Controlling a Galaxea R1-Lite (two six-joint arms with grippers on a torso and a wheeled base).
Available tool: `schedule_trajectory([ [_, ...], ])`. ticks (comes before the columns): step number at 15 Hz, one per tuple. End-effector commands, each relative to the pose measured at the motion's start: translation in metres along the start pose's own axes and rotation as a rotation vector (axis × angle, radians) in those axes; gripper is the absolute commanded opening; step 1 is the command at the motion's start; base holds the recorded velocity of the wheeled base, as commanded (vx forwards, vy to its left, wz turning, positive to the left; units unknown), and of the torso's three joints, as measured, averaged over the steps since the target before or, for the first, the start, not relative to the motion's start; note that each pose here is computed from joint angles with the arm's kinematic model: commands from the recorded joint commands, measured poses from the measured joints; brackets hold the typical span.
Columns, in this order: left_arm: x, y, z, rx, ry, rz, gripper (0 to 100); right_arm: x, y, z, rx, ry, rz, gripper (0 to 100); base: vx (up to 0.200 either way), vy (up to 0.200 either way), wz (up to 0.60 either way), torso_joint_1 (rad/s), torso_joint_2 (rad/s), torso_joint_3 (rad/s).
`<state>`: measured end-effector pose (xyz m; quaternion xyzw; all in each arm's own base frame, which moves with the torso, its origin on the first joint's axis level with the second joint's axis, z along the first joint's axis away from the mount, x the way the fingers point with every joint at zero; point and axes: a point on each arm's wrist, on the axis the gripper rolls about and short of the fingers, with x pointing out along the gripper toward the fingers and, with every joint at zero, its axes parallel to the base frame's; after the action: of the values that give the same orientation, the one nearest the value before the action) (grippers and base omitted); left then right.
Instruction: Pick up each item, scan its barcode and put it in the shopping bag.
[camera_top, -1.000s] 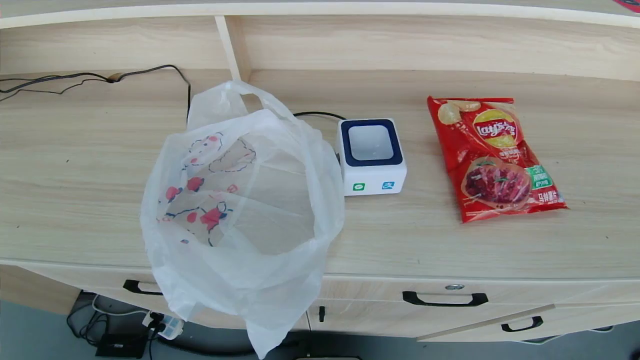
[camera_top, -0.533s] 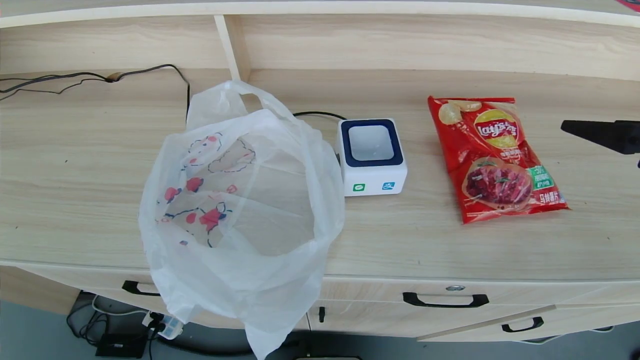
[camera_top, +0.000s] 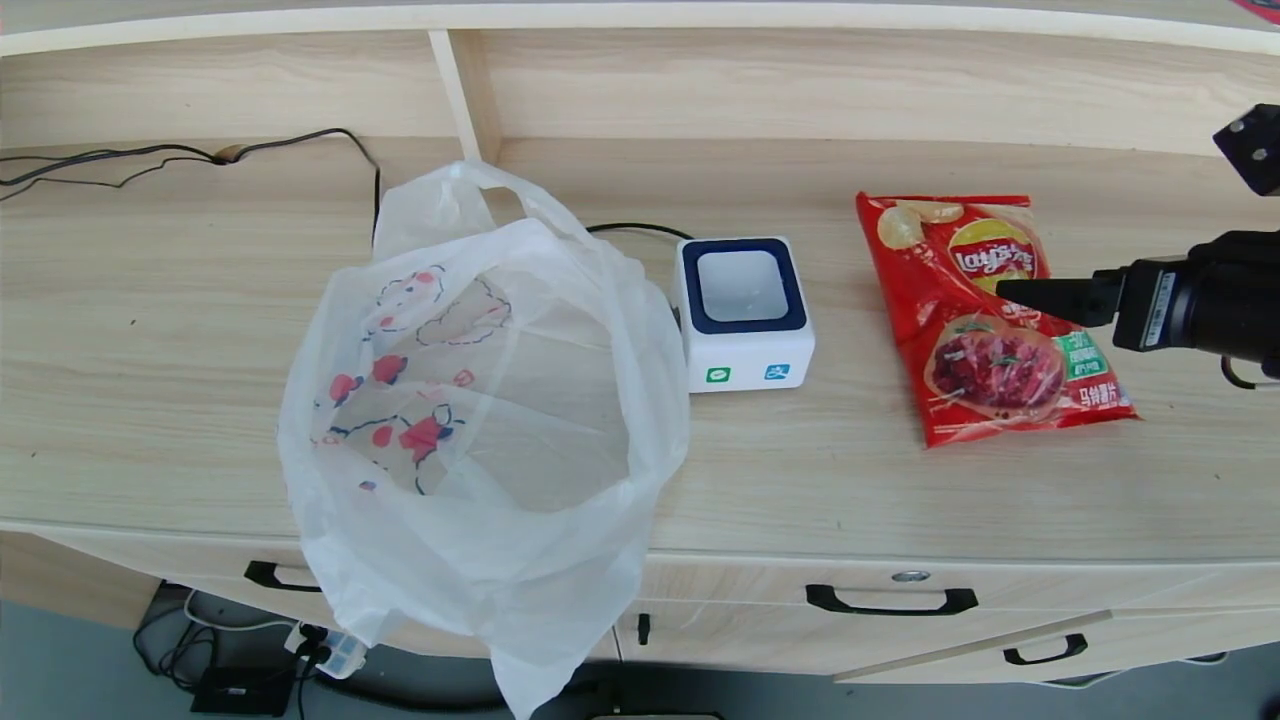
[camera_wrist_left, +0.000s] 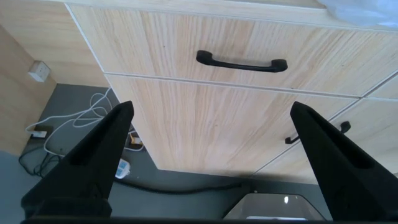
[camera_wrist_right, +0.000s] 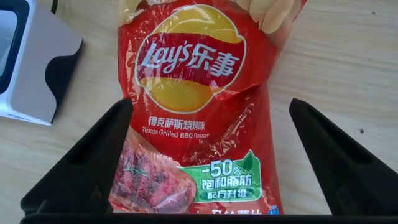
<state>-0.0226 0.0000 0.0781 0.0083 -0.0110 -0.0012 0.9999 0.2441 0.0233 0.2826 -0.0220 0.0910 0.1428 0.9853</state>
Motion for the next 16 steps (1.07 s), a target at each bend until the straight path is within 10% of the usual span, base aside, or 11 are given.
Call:
schedule_trajectory([
  [1,0.000,0.000,0.000,-0.001,0.000,0.001,100,0.015,0.003,-0.005,-0.001,0.032,0.024,100,0.000,0.000,0.00,0.000,0.00,0.000],
  [8,0.000,0.000,0.000,-0.004,-0.001,0.001,100,0.040,0.009,-0.012,-0.023,0.055,0.022,100,0.000,0.000,0.00,0.000,0.00,0.000],
  [9,0.000,0.000,0.000,-0.004,-0.001,0.001,100,0.039,0.007,-0.014,-0.018,0.061,0.013,0,0.000,0.000,0.00,0.000,0.00,0.000],
  [16,0.000,0.000,0.000,-0.004,-0.001,0.001,100,0.023,0.001,0.001,-0.024,-0.020,-0.014,0,0.000,0.000,0.00,0.000,0.00,0.000],
])
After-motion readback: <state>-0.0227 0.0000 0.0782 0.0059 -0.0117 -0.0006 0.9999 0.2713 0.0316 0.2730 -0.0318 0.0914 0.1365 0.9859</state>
